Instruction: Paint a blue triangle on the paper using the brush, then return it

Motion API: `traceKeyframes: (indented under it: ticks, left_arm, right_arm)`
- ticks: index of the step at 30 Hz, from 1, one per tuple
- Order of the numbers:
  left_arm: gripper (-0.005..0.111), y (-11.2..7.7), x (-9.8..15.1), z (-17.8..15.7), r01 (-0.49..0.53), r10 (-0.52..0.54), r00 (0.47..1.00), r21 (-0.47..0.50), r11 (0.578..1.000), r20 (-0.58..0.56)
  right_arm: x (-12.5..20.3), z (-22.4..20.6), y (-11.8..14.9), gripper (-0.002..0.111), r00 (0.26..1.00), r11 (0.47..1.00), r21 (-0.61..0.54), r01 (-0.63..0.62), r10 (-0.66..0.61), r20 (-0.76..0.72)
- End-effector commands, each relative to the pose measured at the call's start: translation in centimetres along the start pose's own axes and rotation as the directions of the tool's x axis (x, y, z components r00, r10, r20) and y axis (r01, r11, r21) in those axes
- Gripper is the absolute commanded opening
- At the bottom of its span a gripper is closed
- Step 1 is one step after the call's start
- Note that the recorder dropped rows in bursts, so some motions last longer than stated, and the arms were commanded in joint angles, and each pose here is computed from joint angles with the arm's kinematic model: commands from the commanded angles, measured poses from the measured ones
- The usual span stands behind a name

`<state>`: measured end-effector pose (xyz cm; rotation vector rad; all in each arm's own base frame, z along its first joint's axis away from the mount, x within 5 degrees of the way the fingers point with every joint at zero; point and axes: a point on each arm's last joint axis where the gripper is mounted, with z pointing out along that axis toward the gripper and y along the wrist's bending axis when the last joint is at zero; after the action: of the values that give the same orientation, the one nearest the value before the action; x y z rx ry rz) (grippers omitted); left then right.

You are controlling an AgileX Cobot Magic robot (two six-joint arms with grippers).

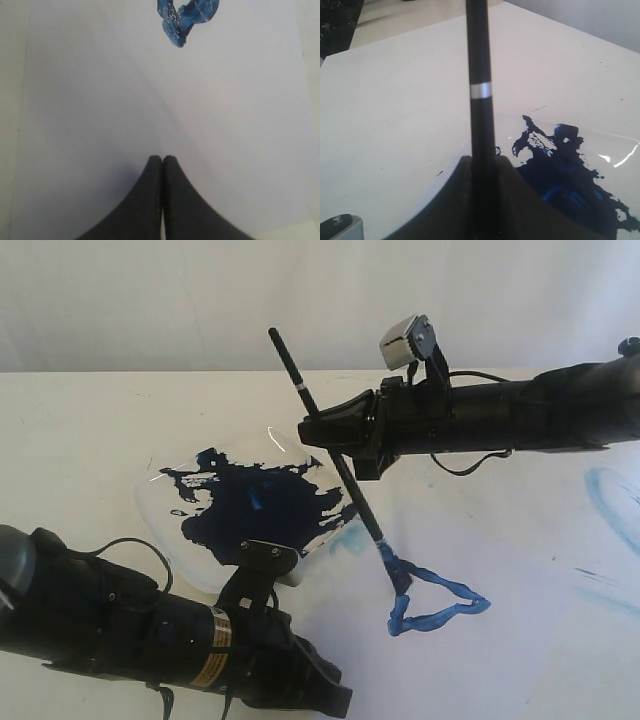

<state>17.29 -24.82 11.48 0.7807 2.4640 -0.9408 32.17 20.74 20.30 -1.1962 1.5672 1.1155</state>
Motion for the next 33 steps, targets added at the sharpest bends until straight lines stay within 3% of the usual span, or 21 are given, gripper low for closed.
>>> traceKeyframes:
  ticks: [1, 33]
  left_arm:
    - [0.0, 0.9, 0.9, 0.0, -0.017, 0.013, 0.999, -0.08, 0.997, -0.047]
    - [0.0, 0.9, 0.9, 0.0, -0.017, 0.013, 0.999, -0.08, 0.997, -0.047]
  right_arm:
    - [-0.4, -0.2, -0.5, 0.0, 1.0, 0.999, 0.025, 0.021, -0.021, 0.008]
    - [-1.1, 0.2, -2.1, 0.0, 0.998, 0.995, 0.078, 0.057, -0.057, 0.0]
